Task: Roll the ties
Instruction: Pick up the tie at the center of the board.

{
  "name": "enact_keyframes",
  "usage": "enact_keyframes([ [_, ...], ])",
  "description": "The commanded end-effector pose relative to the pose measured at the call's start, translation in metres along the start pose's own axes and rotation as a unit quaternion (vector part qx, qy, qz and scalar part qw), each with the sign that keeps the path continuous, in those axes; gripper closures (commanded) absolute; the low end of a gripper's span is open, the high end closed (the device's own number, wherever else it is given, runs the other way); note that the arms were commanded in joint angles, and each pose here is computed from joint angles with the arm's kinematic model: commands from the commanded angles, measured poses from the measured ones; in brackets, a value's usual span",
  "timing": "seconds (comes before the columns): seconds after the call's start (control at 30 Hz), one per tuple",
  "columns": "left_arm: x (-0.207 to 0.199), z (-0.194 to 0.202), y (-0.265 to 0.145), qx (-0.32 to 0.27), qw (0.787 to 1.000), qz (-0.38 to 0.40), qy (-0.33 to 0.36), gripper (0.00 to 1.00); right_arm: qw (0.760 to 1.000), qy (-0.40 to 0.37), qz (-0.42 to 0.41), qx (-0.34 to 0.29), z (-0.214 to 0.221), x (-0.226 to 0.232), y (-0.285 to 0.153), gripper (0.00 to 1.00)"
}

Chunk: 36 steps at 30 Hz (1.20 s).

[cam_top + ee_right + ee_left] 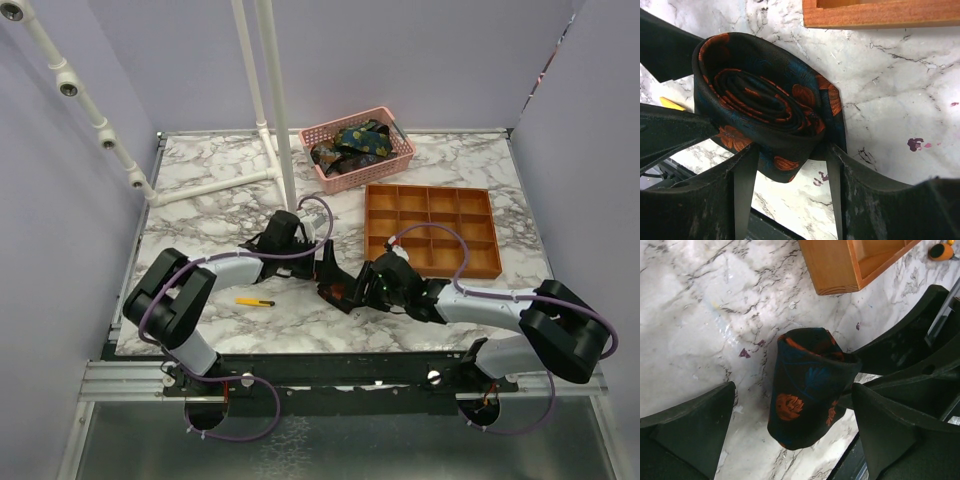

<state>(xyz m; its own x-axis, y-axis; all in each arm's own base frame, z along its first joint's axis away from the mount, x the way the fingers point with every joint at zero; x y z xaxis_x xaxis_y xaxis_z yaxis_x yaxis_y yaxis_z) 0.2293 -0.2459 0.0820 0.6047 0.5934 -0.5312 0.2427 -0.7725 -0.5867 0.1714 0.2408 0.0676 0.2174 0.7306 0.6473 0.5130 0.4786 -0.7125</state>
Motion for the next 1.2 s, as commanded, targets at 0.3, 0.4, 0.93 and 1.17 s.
enact_keyframes([
  [0.3,-0.009,0.010,0.011,0.060,0.990,0.114,0.055,0.08,0.999,-0.033,0.014,0.018,0.008,-0.024,0.002,0.45],
  [0.4,-0.011,0.019,0.014,0.078,0.987,0.131,0.050,0.16,0.999,-0.037,0.014,0.020,0.009,-0.026,0.004,0.45],
  [0.93,-0.011,0.033,0.024,0.109,0.985,0.133,0.032,0.72,0.998,-0.051,-0.013,0.025,0.006,-0.011,-0.005,0.45],
  [1.17,-0.016,0.020,0.015,0.082,0.991,0.101,0.026,1.00,0.997,-0.080,-0.008,-0.020,-0.017,0.008,-0.049,0.33],
])
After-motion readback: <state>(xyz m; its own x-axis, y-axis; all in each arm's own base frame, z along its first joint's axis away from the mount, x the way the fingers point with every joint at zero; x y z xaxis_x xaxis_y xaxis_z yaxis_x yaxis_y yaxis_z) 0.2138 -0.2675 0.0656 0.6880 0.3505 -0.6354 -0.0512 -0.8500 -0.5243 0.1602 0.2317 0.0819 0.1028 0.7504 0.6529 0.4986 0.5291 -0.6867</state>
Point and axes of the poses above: each gripper's point midway between its finger pads, its own y axis out along the fingers, its own x axis along the line the jaws close on, z = x × y, the point moved 5 cm from there along -y, back along the fingers, and after that the axes turned 12 degrees about y, right-handed, at the moved point
